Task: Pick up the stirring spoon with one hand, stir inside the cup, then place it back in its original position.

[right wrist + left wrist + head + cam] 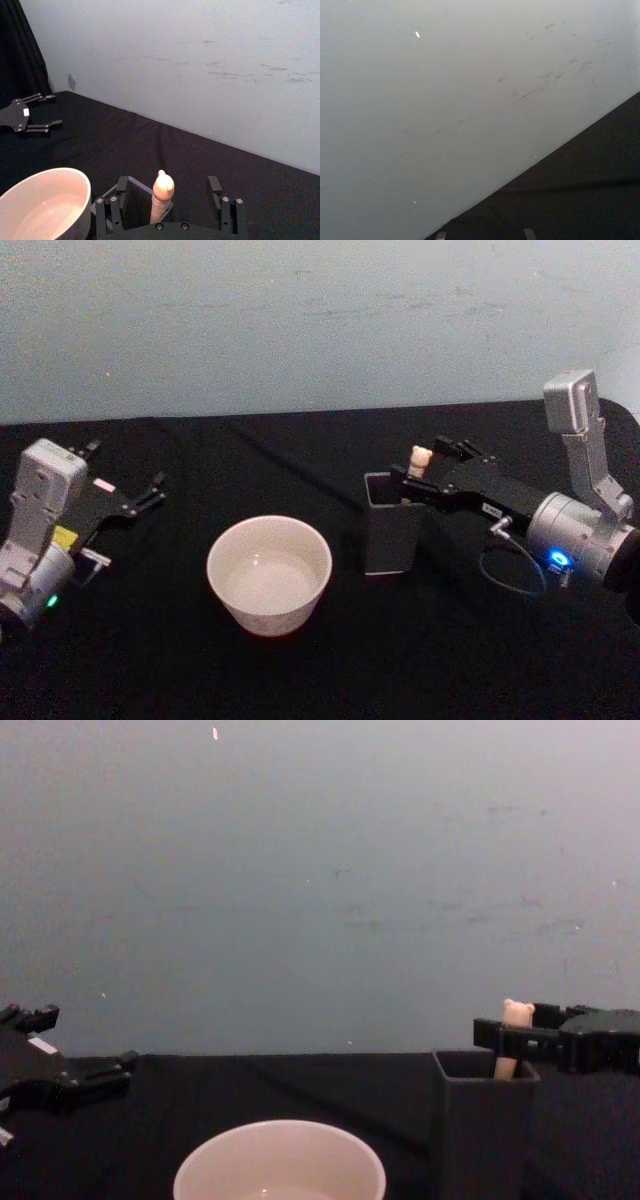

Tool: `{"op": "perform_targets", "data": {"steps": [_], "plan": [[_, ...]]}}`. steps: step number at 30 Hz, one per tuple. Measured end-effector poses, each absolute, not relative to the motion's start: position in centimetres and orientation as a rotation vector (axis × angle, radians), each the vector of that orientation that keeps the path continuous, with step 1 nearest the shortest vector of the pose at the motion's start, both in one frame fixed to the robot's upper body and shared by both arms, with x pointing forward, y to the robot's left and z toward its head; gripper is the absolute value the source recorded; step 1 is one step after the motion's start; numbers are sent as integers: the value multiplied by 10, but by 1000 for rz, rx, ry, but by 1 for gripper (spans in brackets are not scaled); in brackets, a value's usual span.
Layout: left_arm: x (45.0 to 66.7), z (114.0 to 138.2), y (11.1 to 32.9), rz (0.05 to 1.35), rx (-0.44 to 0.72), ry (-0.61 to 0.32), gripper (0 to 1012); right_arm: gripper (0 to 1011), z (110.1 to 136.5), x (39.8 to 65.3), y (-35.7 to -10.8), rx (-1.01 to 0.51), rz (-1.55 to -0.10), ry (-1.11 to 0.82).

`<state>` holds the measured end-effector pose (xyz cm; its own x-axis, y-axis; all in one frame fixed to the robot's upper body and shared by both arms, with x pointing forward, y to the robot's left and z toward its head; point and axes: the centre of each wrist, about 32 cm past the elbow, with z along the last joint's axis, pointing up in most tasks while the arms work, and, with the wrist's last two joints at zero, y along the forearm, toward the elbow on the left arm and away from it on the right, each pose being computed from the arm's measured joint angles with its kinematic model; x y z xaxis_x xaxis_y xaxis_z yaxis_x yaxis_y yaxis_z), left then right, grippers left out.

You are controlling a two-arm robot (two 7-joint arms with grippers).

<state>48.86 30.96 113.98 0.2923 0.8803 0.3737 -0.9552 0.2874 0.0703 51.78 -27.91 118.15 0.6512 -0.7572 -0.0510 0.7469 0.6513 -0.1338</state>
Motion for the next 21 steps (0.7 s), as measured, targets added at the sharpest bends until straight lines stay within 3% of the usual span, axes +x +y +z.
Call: {"op": "perform_targets", "data": {"steps": [10,11,21], "plan": [[489,1140,310,1248,304,-285,1002,786,1181,518,-279,-104,-856,106],[489,1140,310,1248,304,-285,1002,719,1181,518,-279,-104,-856,106],[489,1140,310,1248,304,-285,1001,416,1182,518,-279,-103,-856,106]]}}
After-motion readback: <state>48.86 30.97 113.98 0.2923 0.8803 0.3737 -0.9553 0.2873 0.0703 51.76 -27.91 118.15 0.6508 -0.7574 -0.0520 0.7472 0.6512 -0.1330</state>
